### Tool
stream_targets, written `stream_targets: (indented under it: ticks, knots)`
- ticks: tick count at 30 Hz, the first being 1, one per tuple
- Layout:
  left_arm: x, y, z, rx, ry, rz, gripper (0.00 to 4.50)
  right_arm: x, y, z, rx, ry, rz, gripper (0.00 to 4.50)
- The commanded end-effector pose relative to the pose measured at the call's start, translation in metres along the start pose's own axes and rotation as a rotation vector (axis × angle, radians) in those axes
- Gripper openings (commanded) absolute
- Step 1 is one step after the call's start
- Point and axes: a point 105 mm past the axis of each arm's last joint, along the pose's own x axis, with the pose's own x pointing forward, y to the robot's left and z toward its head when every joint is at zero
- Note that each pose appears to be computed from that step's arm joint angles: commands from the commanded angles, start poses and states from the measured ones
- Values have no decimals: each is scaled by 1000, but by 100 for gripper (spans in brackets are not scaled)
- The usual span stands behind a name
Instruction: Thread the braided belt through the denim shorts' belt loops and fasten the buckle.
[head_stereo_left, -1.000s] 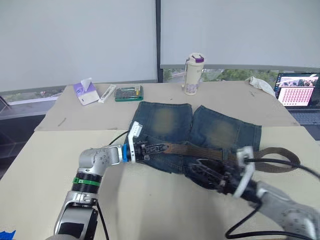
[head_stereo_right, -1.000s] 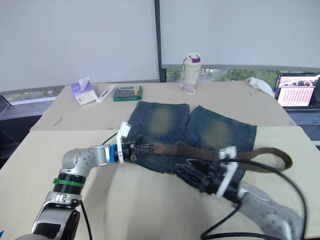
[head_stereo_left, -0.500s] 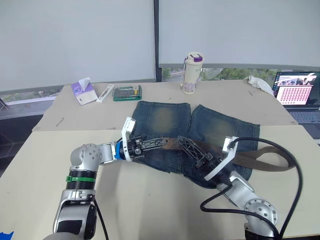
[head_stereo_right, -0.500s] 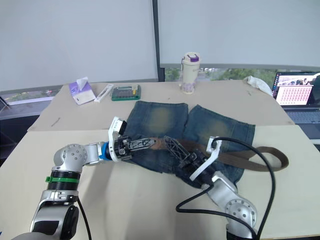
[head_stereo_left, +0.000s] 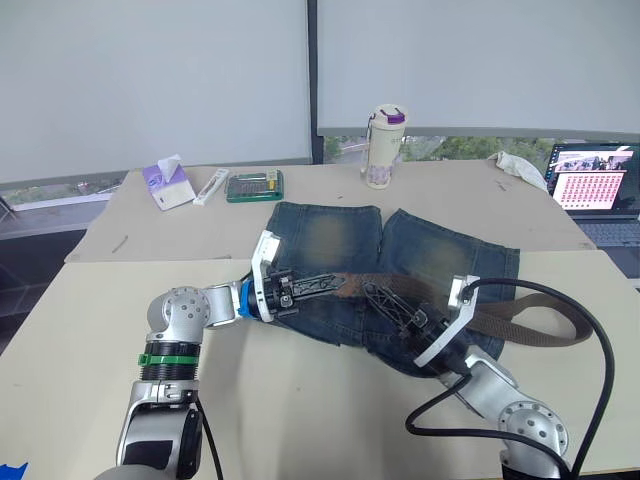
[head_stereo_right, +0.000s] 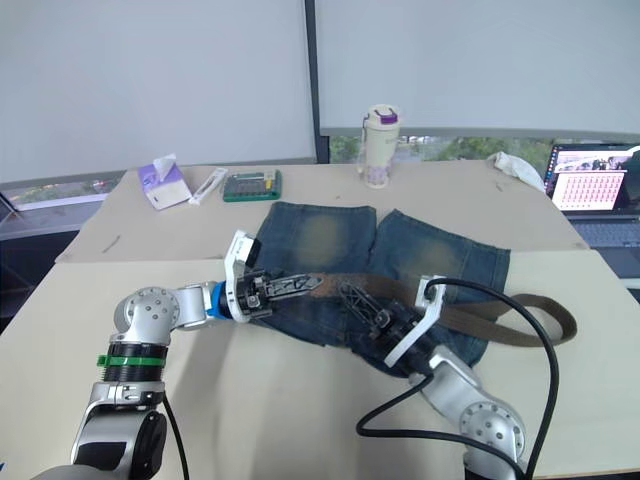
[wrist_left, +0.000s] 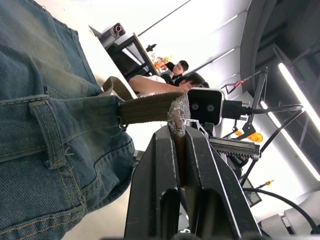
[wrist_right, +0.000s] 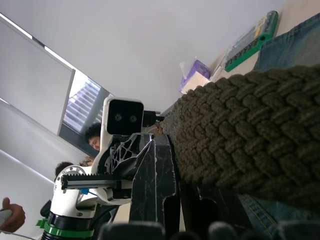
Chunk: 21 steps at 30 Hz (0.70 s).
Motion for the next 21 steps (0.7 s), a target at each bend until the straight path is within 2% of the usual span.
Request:
stream_targets:
  ticks: [1, 2, 7, 9, 11, 15, 21]
  knots:
    - [5, -5, 18, 221, -48, 21, 77, -5, -1, 11, -64, -30, -34, 0]
    - [5, -3, 18, 250, -44, 35, 97, -7, -4, 12, -74, -30, -49, 0]
    - [0, 8, 13, 422, 33, 109, 269, -31, -32, 25, -153, -20, -227, 0]
    - [-6, 11, 9, 517, 93, 121, 333, -43, -41, 32, -151, -35, -287, 0]
    - [-10, 12, 4, 579, 141, 115, 333, -50, -47, 37, -165, -39, -330, 0]
    - [-15, 17, -2, 613, 178, 103, 333, -53, -63, 37, -140, -42, -416, 0]
    - [-18, 28, -3, 605, 170, 128, 333, -35, -59, 21, -110, 5, -376, 0]
